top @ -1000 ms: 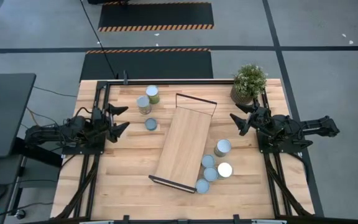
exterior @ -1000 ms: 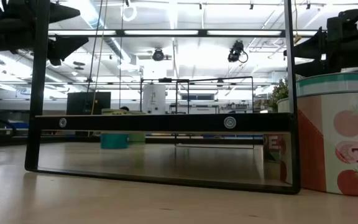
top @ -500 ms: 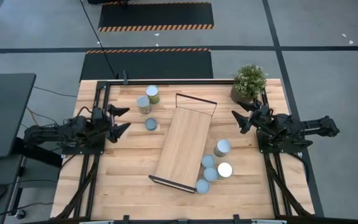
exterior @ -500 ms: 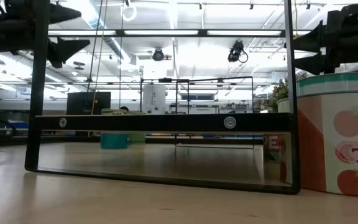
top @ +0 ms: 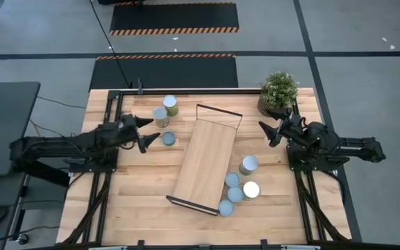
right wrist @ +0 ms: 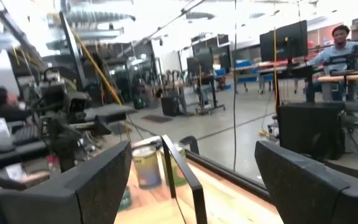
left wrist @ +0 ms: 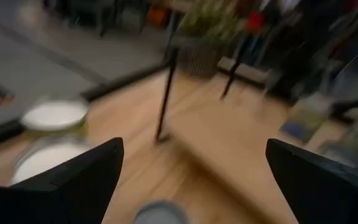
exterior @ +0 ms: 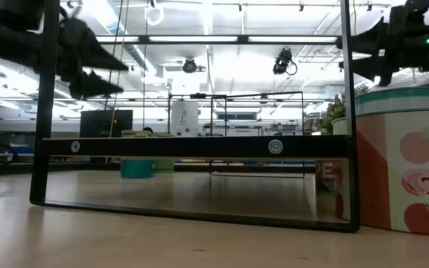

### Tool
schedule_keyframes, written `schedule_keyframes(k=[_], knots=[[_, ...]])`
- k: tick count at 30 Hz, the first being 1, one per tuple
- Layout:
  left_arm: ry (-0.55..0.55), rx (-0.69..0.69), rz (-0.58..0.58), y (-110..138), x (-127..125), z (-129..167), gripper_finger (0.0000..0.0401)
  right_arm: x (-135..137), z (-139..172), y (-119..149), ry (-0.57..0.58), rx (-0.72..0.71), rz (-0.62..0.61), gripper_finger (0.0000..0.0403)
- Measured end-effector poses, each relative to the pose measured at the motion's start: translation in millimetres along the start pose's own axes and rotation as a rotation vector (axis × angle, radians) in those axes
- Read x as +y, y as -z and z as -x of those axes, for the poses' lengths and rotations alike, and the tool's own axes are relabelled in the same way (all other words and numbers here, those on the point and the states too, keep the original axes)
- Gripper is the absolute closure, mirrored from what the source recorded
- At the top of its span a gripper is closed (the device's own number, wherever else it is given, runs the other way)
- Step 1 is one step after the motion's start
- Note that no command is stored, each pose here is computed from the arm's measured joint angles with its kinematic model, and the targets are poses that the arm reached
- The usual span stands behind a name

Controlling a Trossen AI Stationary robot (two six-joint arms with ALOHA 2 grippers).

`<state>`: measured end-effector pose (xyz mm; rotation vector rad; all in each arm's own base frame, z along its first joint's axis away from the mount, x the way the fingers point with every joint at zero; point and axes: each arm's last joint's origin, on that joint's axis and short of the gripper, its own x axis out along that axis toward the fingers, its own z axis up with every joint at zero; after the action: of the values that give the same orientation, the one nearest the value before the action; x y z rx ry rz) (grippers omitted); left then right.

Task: Pick and place cans onto a shelf
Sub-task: Put the canned peaches on the shelf

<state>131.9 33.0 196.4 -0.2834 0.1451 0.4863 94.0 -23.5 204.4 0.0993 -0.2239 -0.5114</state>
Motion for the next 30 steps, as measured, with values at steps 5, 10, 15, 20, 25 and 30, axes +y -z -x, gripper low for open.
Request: schedule_keyframes(k=[5, 10, 15, 20, 25, 30], knots=[[-0.097, 0.154, -0.034, -8.8, 8.4, -8.6, 0.0001, -2.4, -9.9, 4.4, 0.004, 0.087, 0.048, 0.0054], [-0.157, 0.292, -0.041, -26.4, 13.6, -8.6, 0.0001, -5.0, -16.3, 11.3, 0.028, 0.147, 0.068, 0.0054], [-0.217, 0.388, -0.068, -31.9, 18.3, -15.7, 0.0001, -5.3, -21.5, 10.3, 0.029, 0.129, 0.083, 0.0054], [-0.243, 0.518, -0.160, -18.7, 24.0, -30.6, 0.0001, -1.8, -25.4, 5.6, -0.049, 0.075, 0.068, 0.0054], [-0.294, 0.634, -0.154, -4.5, 32.8, -45.2, 0.0001, 2.1, -28.6, 2.5, -0.143, 0.038, 0.065, 0.0054], [-0.352, 0.692, -0.133, 5.9, 42.8, -58.6, 0.0001, 3.3, -31.8, 2.5, -0.157, 0.022, 0.116, 0.0054]])
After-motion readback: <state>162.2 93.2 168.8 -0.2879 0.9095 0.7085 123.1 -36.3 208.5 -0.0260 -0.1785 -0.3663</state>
